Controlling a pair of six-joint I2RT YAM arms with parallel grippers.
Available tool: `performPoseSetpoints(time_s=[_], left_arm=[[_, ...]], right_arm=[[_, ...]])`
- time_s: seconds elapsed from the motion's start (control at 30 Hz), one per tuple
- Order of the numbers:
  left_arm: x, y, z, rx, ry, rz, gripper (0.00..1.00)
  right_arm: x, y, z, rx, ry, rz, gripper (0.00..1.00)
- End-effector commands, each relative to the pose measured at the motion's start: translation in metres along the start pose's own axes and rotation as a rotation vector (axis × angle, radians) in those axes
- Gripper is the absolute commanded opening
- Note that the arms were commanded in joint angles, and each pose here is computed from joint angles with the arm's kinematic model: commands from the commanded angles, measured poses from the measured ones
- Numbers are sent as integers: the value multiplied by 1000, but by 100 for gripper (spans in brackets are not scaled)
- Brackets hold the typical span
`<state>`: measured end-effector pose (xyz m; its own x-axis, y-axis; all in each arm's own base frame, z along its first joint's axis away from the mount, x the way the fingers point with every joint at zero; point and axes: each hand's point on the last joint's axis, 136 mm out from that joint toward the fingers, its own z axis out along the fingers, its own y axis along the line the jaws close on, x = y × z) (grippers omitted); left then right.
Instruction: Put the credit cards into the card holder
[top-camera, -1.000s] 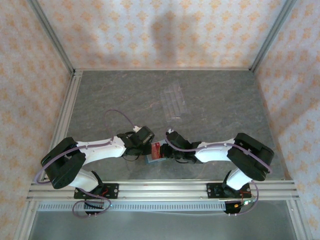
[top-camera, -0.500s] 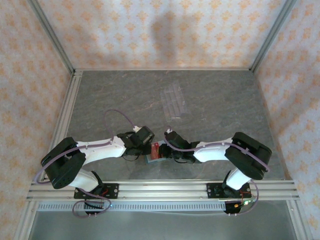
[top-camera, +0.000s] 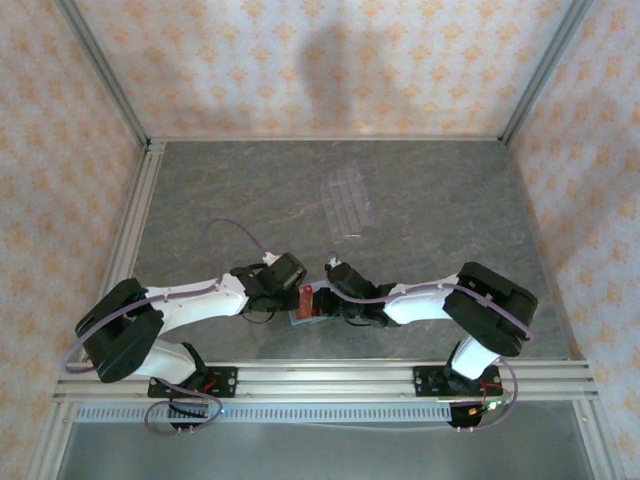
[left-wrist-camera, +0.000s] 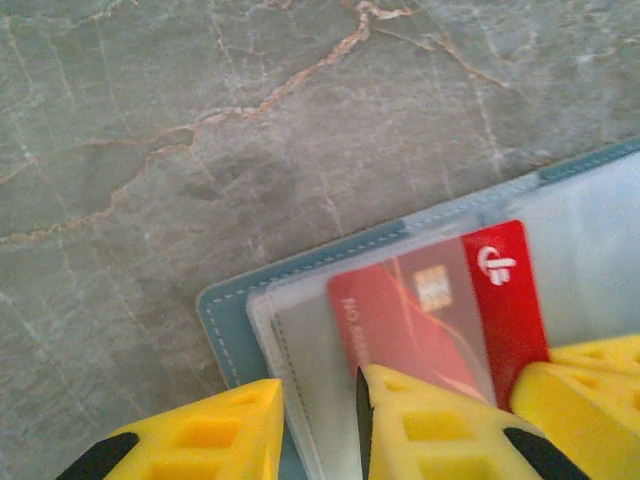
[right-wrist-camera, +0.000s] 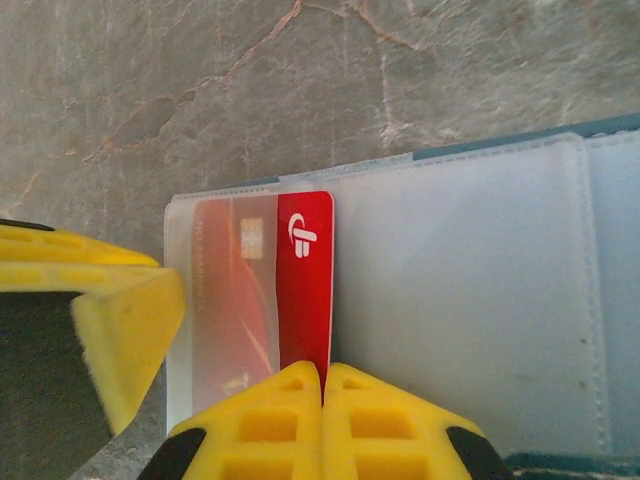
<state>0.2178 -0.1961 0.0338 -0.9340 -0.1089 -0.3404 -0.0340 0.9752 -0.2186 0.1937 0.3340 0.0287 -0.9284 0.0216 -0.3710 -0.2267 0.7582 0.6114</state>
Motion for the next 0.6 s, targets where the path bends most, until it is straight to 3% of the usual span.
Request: performPoseSetpoints(time_s=[0.0, 0.2, 0.4, 0.57], left_arm=[[-7, -4, -23, 28, -22, -1, 27], [-13, 5, -38, 14, -54, -13, 24], [-5, 14, -26, -33, -31, -11, 0], [-2, 17, -17, -52, -22, -7, 0]], right_arm=[[14, -10, 4, 37, 46, -9, 0], [14, -11, 3, 33, 46, -1, 0], [13, -7, 2, 28, 63, -26, 0], [14, -3, 3, 22, 82, -41, 0]])
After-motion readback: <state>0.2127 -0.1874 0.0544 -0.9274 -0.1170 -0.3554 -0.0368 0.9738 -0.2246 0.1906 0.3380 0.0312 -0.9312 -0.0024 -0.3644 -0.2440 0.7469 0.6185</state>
